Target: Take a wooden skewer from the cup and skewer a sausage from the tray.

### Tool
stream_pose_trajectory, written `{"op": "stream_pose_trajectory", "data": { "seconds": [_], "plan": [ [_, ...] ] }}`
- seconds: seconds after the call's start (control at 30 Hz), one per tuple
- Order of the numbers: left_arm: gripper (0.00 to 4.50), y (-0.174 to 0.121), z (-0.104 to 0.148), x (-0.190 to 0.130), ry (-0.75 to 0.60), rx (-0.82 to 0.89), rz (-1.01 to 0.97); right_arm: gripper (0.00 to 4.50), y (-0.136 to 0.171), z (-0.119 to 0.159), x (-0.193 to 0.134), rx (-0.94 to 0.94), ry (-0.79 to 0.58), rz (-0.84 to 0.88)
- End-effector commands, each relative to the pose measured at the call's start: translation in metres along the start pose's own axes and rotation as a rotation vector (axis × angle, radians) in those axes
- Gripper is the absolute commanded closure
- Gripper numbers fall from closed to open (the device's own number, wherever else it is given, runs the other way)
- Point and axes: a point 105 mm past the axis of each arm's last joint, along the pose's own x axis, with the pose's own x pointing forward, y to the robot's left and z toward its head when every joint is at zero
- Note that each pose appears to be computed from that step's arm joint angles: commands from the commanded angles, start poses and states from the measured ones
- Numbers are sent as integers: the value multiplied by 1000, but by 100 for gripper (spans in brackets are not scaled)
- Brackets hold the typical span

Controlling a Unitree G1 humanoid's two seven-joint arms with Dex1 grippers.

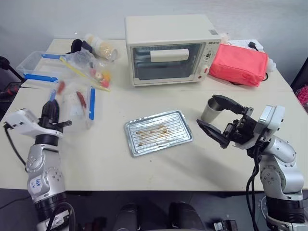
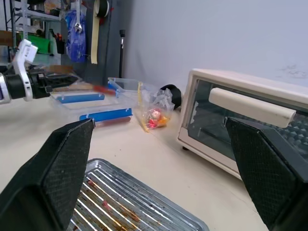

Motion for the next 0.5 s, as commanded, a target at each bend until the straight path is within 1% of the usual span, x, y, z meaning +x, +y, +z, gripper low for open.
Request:
{"op": "stream_pose_trajectory", "data": {
  "seconds": [0.03, 0.1, 0.17, 0.2, 0.27, 0.3, 0.4, 0.5],
  "plan": [
    [256, -4, 13, 3, -41, 65, -51, 0, 5, 9, 0, -44, -5, 32],
    [192, -16, 20, -1, -56, 131, -152, 0, 7, 6, -3, -40, 19, 39],
    [134, -26, 24, -6, -57, 156, -235, 0, 9, 3, -6, -35, 38, 50],
    [134, -33, 24, -12, -35, 191, -310, 0, 10, 1, -8, -29, 55, 61],
    [134, -51, 18, -33, 67, 284, -519, 0, 14, -8, -18, 1, 119, 103],
    [134, -57, 8, -47, 161, 364, -630, 0, 19, -15, -26, 14, 172, 149],
    [134, -57, -10, -78, 329, 484, -811, 0, 28, -35, -49, 58, 293, 235],
    [134, -57, -17, -100, 400, 534, -921, 0, 29, -50, -69, 96, 355, 241]
  ]
}}
